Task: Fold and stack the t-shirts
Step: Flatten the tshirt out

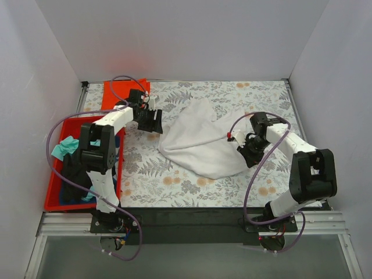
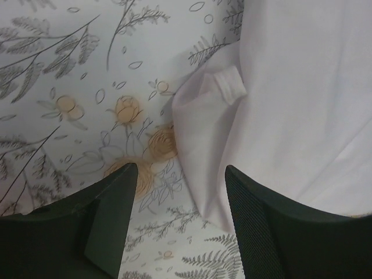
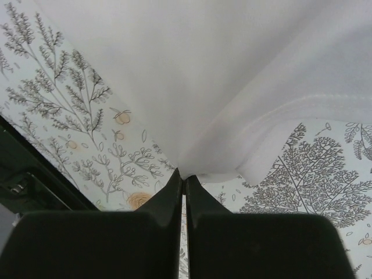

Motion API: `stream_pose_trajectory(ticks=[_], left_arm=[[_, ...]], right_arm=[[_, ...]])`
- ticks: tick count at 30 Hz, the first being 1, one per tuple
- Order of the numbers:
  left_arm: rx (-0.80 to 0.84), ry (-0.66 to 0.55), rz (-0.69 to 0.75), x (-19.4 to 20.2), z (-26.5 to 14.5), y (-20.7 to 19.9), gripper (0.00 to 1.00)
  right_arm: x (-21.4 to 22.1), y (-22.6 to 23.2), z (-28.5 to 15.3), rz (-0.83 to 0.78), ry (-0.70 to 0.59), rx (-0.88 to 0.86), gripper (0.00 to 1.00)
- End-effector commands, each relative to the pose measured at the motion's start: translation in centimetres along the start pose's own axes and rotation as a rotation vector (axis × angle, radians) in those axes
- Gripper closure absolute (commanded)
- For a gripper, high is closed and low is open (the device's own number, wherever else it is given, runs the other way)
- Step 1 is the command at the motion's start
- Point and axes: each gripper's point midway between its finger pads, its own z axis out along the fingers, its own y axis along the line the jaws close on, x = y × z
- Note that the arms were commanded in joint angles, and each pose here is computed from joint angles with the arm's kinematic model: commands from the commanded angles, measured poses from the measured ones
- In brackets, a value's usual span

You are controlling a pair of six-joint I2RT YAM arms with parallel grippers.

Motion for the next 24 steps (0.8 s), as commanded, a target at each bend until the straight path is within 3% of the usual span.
stream_pose_trajectory(ticks=[1, 7, 10, 11, 16, 24], left_arm=[[0.024, -0.044, 0.079, -2.5, 0.8, -2.1, 0.40], [0.004, -0.022, 0.079, -1.9, 3.7, -2.0, 0.45], [-0.050, 0.006, 0.058, -1.2, 4.1, -0.9, 0.75], [-0.070, 0.009, 0.045, -1.1, 3.7, -0.4, 0.98], [-0.141, 0.036, -0.006, 2.5, -3.5, 0.6, 1.00], [-0.106, 0.250, 0.193, 12.0, -10.3, -1.4, 1.00]], right_arm=[[0.4, 2.0, -1.1, -0.049, 0.011, -0.081, 0.99], [1.6, 2.7, -0.4, -0.030, 0.052, -0.120, 0.99], [2.3, 2.6, -0.3, -0.035, 0.087, -0.114, 0.99], [2.9, 2.5, -0.4, -0.043, 0.116, -0.104, 0.99], [4.0, 2.7, -1.1, -0.083, 0.147, -0.081, 0.99], [3.4, 8.5, -2.5, -0.212, 0.116, -0.281, 0.99]])
